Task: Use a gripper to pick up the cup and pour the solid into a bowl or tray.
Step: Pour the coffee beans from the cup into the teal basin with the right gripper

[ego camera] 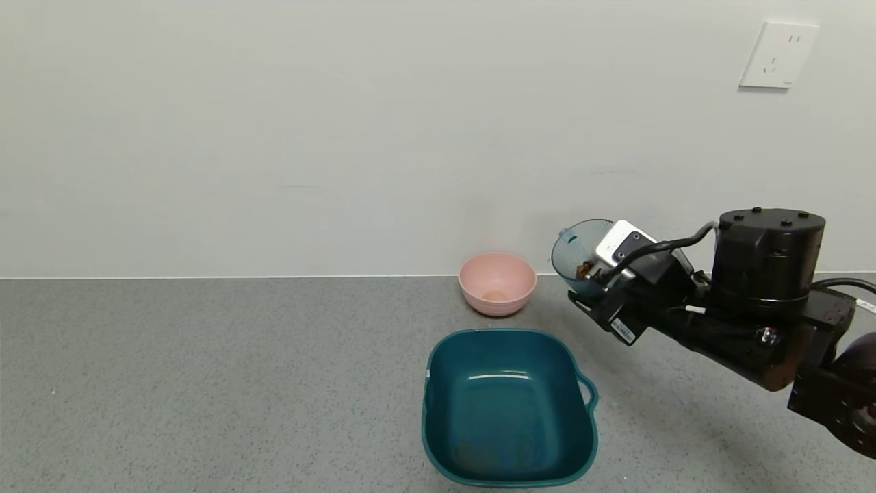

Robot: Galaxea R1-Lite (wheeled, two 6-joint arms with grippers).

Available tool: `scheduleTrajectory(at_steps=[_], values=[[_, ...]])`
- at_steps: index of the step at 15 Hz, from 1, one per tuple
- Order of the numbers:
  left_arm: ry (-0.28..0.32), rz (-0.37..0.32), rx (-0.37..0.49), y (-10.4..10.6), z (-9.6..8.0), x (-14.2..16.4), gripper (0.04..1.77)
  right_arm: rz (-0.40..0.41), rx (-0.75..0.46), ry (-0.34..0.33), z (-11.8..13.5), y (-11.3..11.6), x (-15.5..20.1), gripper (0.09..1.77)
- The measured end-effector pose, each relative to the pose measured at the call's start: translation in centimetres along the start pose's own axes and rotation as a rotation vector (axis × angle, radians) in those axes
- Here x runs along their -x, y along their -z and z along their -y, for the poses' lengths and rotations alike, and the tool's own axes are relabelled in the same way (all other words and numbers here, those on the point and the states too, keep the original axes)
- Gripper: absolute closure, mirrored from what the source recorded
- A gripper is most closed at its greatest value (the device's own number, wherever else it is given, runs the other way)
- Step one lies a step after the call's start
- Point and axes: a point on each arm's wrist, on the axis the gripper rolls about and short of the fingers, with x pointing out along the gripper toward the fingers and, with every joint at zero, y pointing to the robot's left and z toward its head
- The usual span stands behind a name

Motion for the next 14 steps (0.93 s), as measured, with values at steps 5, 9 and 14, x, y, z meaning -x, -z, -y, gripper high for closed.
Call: scheduleTrajectory(at_steps=[5, 9, 14], values=[[0.000, 0.000, 0.000, 0.0, 0.0, 0.0, 0.05, -0.023, 0.119, -0.011, -0.7, 0.4, -0.5, 0.49], [0.000, 0.000, 0.000, 0.0, 0.0, 0.0, 0.05, -0.058, 0.209, -0.020, -2.1, 0.7, -0.8, 0.49], [0.000, 0.000, 0.000, 0.0, 0.0, 0.0, 0.05, -0.094, 0.294, -0.050, -4.4, 0.7, -1.1, 0.49]])
